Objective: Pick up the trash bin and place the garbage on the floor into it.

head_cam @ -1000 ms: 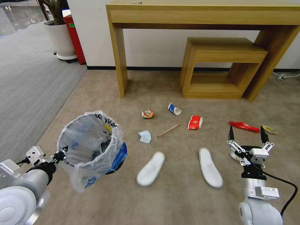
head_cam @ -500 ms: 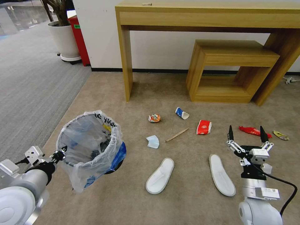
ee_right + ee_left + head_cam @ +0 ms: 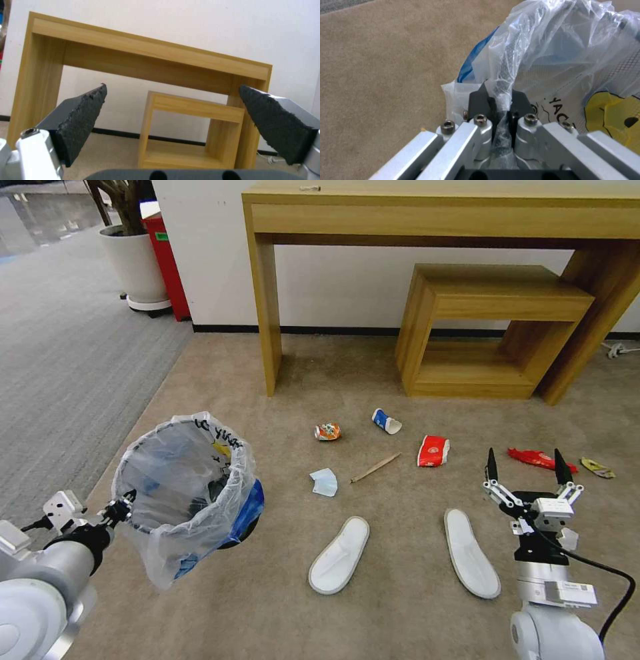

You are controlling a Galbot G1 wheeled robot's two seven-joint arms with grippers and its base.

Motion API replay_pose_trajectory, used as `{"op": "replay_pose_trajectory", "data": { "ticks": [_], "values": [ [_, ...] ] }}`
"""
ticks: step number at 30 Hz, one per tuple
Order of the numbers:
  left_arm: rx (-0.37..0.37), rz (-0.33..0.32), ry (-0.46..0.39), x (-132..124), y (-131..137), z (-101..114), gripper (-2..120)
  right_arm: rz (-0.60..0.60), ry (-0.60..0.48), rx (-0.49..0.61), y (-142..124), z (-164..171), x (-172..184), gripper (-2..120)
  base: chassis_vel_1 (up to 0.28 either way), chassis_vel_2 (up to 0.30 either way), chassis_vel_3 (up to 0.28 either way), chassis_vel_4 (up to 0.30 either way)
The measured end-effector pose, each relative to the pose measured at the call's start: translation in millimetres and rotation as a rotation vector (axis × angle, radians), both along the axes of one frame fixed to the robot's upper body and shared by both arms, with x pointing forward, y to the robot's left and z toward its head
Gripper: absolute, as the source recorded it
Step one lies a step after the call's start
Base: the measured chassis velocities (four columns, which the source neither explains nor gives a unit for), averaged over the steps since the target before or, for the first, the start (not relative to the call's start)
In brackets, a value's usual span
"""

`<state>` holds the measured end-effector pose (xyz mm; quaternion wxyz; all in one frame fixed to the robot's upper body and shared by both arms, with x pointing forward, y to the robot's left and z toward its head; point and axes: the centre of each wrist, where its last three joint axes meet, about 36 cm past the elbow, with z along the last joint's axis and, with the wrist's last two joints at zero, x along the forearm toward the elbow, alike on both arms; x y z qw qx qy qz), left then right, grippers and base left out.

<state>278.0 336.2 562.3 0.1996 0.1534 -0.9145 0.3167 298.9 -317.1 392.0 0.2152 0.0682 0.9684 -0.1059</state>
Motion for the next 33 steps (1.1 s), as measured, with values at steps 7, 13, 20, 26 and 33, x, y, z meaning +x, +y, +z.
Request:
{"op": "replay_pose_trajectory", "data": {
  "ticks": [7, 13, 20, 26, 33],
  "values": [
    [0.004, -0.002, 0.0, 0, 1, 0, 2, 0.002, -0.004, 0.007, 2, 0, 1, 100, 0.072, 0.067, -0.069, -0.07],
    [0.007, -0.002, 0.001, 2, 2, 0, 2, 0.003, -0.008, 0.01, 3, 1, 1, 100, 0.027, 0.036, -0.036, -0.036],
    [0.013, 0.005, 0.004, 5, 6, -1, 2, 0.002, -0.006, 0.012, 3, 1, 1, 100, 0.0, 0.0, 0.0, 0.0],
    [0.015, 0.012, 0.005, 7, 8, -2, 2, 0.0, 0.003, 0.013, 3, 1, 1, 100, 0.0, 0.0, 0.0, 0.0],
    [0.023, 0.034, 0.01, 9, 15, -4, 2, -0.004, 0.01, 0.016, 2, -3, 2, 100, 0.0, 0.0, 0.0, 0.0]
  ]
}}
